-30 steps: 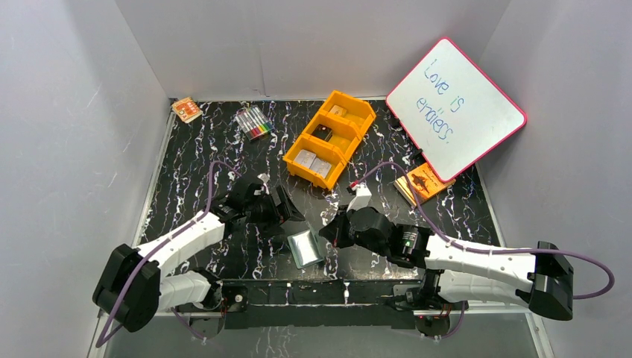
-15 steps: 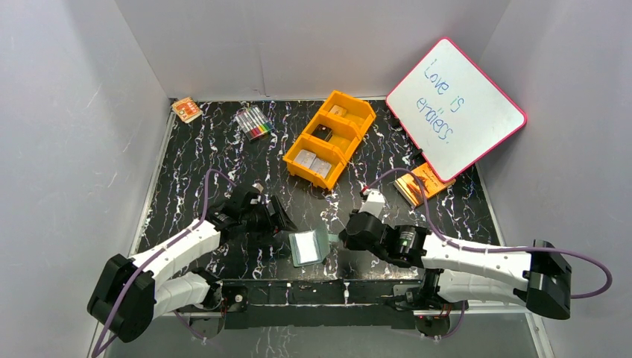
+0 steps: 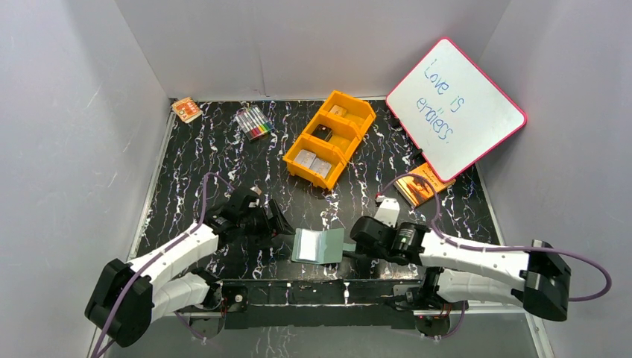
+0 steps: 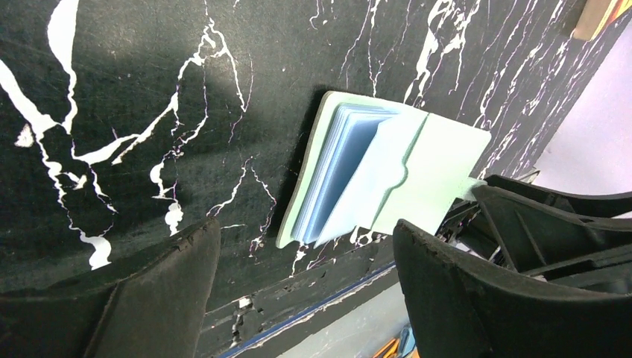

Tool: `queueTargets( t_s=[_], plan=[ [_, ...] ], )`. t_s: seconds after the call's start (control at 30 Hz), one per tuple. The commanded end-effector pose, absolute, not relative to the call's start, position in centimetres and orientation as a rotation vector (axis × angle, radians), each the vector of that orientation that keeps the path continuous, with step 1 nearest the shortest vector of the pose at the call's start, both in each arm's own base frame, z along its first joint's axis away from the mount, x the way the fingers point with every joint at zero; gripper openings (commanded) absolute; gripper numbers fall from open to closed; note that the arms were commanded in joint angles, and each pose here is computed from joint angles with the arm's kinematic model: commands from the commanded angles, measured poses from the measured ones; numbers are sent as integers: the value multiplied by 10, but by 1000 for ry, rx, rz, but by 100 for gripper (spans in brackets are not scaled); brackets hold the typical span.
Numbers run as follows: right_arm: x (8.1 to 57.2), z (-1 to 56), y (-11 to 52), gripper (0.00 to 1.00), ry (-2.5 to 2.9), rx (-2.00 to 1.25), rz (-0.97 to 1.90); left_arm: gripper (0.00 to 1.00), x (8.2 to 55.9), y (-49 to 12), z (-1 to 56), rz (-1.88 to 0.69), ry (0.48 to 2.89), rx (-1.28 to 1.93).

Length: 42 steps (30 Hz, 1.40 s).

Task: Put the credit cards into the card holder

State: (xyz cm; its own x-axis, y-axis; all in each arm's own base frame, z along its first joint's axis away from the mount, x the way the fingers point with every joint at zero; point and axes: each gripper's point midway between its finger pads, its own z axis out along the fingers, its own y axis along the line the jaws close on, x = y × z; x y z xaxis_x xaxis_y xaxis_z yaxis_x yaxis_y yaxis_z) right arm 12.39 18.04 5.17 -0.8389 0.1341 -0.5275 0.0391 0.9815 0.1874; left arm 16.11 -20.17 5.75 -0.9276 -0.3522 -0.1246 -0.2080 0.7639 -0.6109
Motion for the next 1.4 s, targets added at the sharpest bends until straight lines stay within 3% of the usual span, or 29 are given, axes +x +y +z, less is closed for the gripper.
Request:
queueTargets(
  t_s=[0.0,0.2,0.43,0.53,0.67,0.77,1.03,1.37],
  plan=[
    [136,100,180,64,2454,102,308,82,155,-198,63,-900,2720,-425],
    [132,186,258,62,2256,-282,790,82,153,-189,68,-860,2702,-431],
    [125,203,325,61,2244,-459,990,83,154,-187,73,-856,2684,-437],
    [124,186,346,59,2274,-492,1021,83,153,-186,72,-851,2684,-444],
    [134,143,342,45,2397,-402,873,82,153,-186,70,-850,2687,-451],
    [138,114,331,40,2459,-341,811,82,152,-190,71,-882,2686,-436],
    [134,46,285,34,2633,-263,648,79,152,-200,66,-958,2695,-398],
    [128,13,252,27,2692,-194,573,76,155,-215,57,-1018,2734,-356]
  ],
)
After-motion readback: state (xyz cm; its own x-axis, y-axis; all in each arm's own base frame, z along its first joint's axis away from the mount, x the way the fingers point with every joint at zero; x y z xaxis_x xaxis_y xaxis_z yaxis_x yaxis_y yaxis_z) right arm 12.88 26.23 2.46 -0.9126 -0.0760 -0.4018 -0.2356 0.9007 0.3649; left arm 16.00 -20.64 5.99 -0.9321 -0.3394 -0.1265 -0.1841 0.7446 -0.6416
